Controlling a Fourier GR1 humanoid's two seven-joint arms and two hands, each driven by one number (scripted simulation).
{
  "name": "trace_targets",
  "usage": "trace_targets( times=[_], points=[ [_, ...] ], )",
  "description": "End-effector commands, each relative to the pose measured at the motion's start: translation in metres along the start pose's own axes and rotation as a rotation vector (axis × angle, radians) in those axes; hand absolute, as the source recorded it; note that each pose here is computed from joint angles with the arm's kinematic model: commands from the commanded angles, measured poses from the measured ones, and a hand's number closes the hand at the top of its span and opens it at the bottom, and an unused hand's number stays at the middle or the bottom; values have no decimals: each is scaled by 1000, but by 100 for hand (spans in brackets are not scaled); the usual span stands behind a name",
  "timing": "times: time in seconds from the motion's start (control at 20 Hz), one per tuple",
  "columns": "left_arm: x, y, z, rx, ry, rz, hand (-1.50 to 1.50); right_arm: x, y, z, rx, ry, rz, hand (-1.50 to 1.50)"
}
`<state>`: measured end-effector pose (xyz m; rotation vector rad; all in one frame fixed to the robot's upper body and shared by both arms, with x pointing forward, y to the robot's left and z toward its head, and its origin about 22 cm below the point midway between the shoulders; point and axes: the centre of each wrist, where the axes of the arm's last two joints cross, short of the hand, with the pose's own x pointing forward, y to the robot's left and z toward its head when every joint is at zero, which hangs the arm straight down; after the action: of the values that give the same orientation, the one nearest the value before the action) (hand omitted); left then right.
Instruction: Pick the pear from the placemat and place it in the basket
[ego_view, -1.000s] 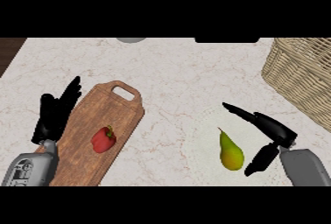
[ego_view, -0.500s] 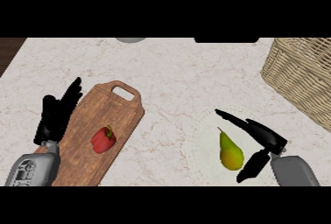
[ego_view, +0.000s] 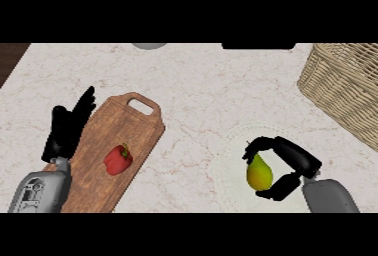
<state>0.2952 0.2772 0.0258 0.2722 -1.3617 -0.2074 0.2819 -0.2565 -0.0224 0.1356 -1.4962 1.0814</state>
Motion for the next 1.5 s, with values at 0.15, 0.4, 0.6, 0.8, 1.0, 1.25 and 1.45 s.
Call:
trace_targets(
  times=[0.15, 0.4, 0.6, 0.8, 1.0, 1.25, 1.45],
  points=[
    [5, -18, 3, -14, 1, 8, 0, -5, -6, -5, -38, -40, 114, 150],
    [-3, 10, -1, 11, 16, -2, 0, 21, -5, 13, 74, 78, 600, 150],
    [-3, 14, 3, 16, 22, -7, 0, 38, -3, 33, 99, 109, 900, 150],
    [-26, 23, 10, 10, 24, 12, 0, 71, -5, 57, 7, 63, 946, 150],
    [-2, 14, 4, 3, 24, 4, 0, 104, -4, 76, -39, 30, 651, 150],
    [-14, 6, 11, 22, 20, -3, 0, 132, -17, 100, -157, -116, 409, 150],
    [-16, 7, 11, 21, 26, 9, 0, 168, -29, 130, -269, -165, 319, 150]
  ],
)
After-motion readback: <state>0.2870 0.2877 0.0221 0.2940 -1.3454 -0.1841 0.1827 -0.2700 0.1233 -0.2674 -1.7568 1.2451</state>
